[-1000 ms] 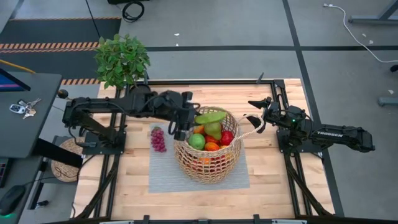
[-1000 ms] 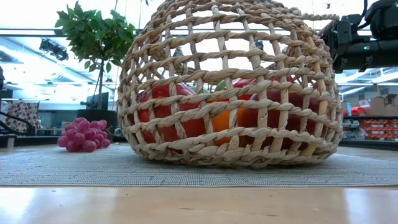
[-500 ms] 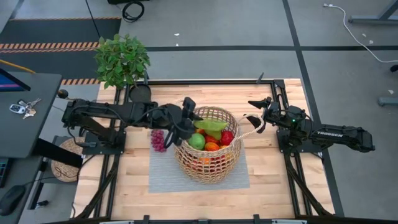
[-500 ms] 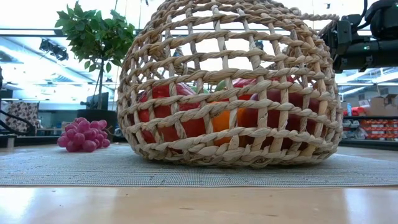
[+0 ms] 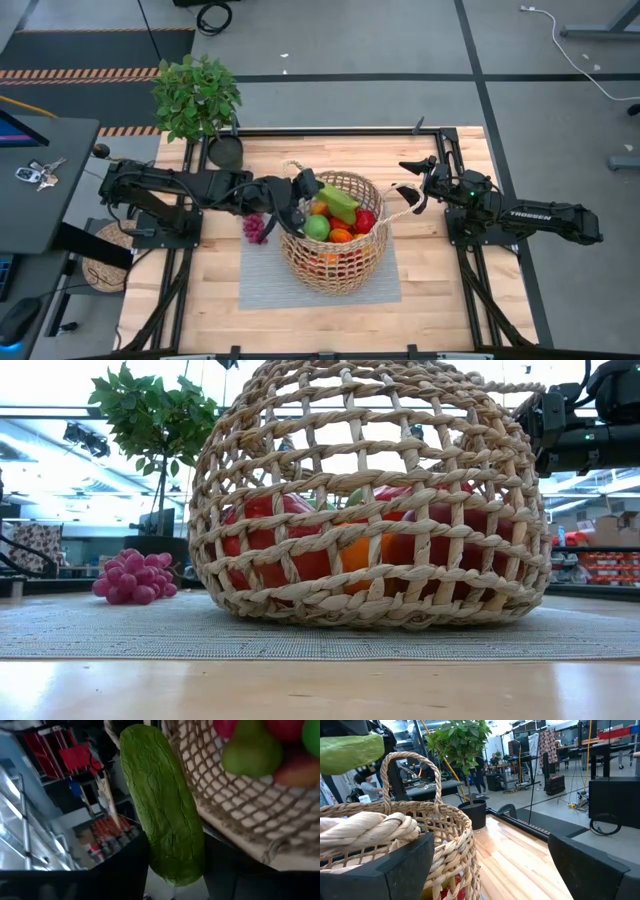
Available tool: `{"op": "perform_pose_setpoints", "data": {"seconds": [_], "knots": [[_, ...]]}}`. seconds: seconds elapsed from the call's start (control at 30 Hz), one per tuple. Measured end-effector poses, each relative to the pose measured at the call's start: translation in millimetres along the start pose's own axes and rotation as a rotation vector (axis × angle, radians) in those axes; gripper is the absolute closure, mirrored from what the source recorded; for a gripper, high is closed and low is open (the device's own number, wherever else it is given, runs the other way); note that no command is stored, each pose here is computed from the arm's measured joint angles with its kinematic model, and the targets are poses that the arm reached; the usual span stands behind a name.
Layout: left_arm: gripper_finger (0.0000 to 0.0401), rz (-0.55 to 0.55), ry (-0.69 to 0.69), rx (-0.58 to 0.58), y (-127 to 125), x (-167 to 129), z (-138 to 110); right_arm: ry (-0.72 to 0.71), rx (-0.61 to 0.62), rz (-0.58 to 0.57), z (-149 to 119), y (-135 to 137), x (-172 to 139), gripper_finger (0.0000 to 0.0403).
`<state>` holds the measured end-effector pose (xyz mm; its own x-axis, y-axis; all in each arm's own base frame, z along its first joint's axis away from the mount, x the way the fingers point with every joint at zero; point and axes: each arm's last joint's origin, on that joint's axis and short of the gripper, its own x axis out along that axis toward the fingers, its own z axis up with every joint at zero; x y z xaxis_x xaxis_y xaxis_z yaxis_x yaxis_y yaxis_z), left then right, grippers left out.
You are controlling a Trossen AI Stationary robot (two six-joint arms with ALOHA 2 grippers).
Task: Build produce basket
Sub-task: Put the green cucumber into the brown basket
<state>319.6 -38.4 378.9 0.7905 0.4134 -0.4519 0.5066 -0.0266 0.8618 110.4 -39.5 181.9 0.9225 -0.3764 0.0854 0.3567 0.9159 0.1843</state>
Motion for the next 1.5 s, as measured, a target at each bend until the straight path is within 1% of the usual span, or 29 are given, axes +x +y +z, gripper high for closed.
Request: {"op": "perform_pose_setpoints", "data": {"seconds": [0.07,0.13,0.2,0.23,0.27,0.33,0.4,0.43,0.57,0.67,0.77,0.97,1.1,1.17,1.3,1.4,1.5], "knots": [[0.0243,0.000,0.011,0.053,-0.1,0.1,-0.3,0.000,0.000,0.000,0.0,0.0,0.0,0.0009],[0.0243,0.000,0.013,0.079,0.0,0.1,-0.3,0.000,0.000,0.000,0.0,0.0,0.0,0.0009],[0.0243,0.000,0.013,0.057,-0.1,0.1,-0.3,0.000,0.000,0.000,0.0,0.0,0.0,0.0009],[0.0243,0.000,0.014,0.014,0.0,0.5,-1.0,0.000,0.000,0.000,0.0,0.0,0.0,0.0009],[0.0243,-0.002,0.015,-0.059,0.0,1.5,-2.7,0.000,0.000,0.000,0.0,0.0,0.0,0.0009],[0.0243,-0.012,-0.016,-0.275,0.1,4.7,-7.0,0.000,0.000,0.000,0.0,0.0,0.0,0.0009],[0.0243,-0.050,-0.094,-0.505,-0.3,8.8,-11.7,0.000,0.000,0.000,0.0,0.0,0.0,0.0009],[0.0243,-0.080,-0.138,-0.591,-0.9,10.8,-14.1,0.000,0.000,0.000,0.0,0.0,0.0,0.0009],[0.0243,-0.189,-0.282,-0.798,-2.7,16.5,-22.1,0.000,0.000,0.000,0.0,0.0,0.0,0.0009],[0.0243,-0.283,-0.416,-0.954,-2.0,20.7,-30.2,0.000,0.000,0.000,0.0,0.0,0.0,0.0009],[0.0243,-0.370,-0.501,-1.130,-1.0,24.3,-40.5,0.000,0.000,0.000,0.0,0.0,0.0,0.0009],[0.0243,-0.582,-0.589,-1.499,-1.9,31.7,-66.6,0.000,0.000,0.000,0.0,0.0,0.0,0.0009],[0.0243,-0.722,-0.603,-1.806,-0.5,36.4,-86.9,0.000,0.000,0.000,0.0,0.0,0.0,0.0009],[0.0243,-0.794,-0.619,-1.904,0.0,37.1,-93.5,0.000,0.000,0.000,0.0,0.0,0.0,0.0009],[0.0243,-0.911,-0.599,-2.051,-1.1,37.6,-99.8,0.000,0.000,0.000,0.0,0.0,0.0,0.0009],[0.0243,-0.974,-0.604,-2.093,-1.2,37.2,-101.4,0.000,0.000,0.000,0.0,0.0,0.0,0.0009],[0.0243,-1.014,-0.612,-2.106,-1.1,36.6,-100.9,0.000,0.000,0.000,0.0,0.0,0.0,0.0009]]}}
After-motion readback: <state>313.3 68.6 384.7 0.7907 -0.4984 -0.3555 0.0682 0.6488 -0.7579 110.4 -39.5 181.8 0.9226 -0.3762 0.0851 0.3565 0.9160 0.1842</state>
